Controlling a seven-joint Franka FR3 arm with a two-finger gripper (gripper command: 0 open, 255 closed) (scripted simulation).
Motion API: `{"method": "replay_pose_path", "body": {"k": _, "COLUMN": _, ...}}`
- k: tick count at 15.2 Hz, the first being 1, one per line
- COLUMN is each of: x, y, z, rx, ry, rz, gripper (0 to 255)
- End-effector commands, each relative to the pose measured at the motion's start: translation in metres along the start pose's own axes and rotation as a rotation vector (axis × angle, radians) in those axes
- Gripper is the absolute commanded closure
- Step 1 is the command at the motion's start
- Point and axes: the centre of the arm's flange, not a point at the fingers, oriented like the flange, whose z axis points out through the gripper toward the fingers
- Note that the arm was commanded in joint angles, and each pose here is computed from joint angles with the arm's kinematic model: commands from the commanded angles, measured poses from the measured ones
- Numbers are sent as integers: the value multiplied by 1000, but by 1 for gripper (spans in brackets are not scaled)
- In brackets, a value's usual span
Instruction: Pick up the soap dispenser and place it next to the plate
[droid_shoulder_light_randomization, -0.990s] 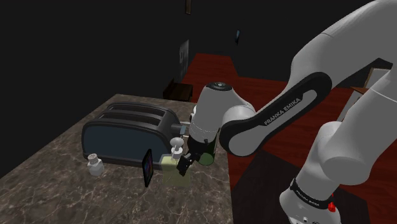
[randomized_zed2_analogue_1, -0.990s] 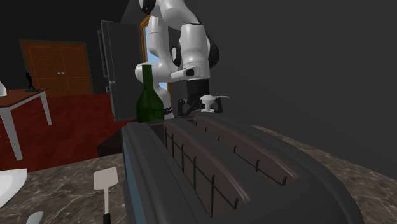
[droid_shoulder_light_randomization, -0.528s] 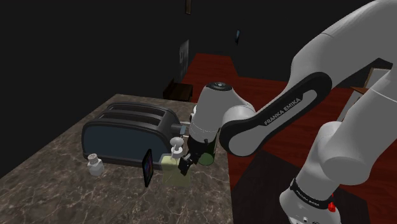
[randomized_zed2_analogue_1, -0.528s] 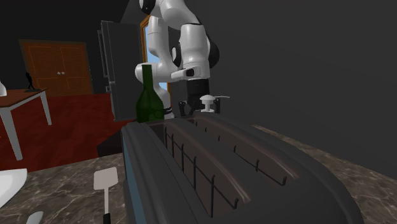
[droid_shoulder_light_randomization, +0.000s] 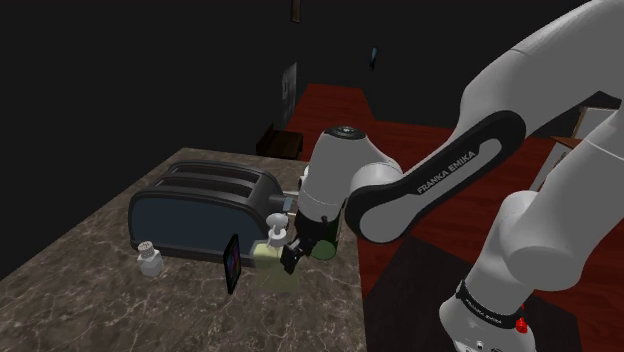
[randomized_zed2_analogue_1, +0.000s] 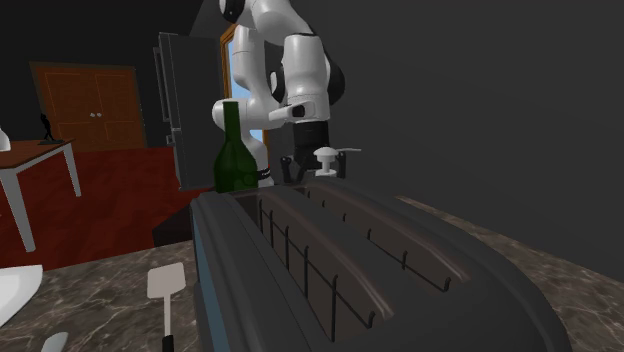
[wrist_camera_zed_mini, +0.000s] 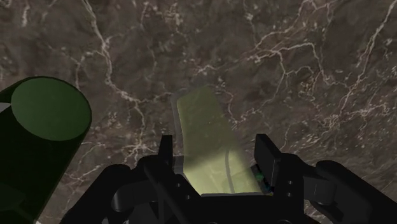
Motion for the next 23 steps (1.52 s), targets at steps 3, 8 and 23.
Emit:
{"method": "replay_pose_path", "body": {"k": 3, "x": 4, "y": -2, "z": -20, "rx": 0, "ry": 0, "rz": 0, "gripper": 255}}
{"method": "replay_pose_path", "body": {"k": 8, "x": 8, "y": -4, "z": -46, "rx": 0, "ry": 0, "rz": 0, "gripper": 255}}
{"method": "replay_pose_path", "body": {"k": 23, "x": 21, "y": -12, "z": -124, "rx": 0, "ry": 0, "rz": 0, "gripper": 255}}
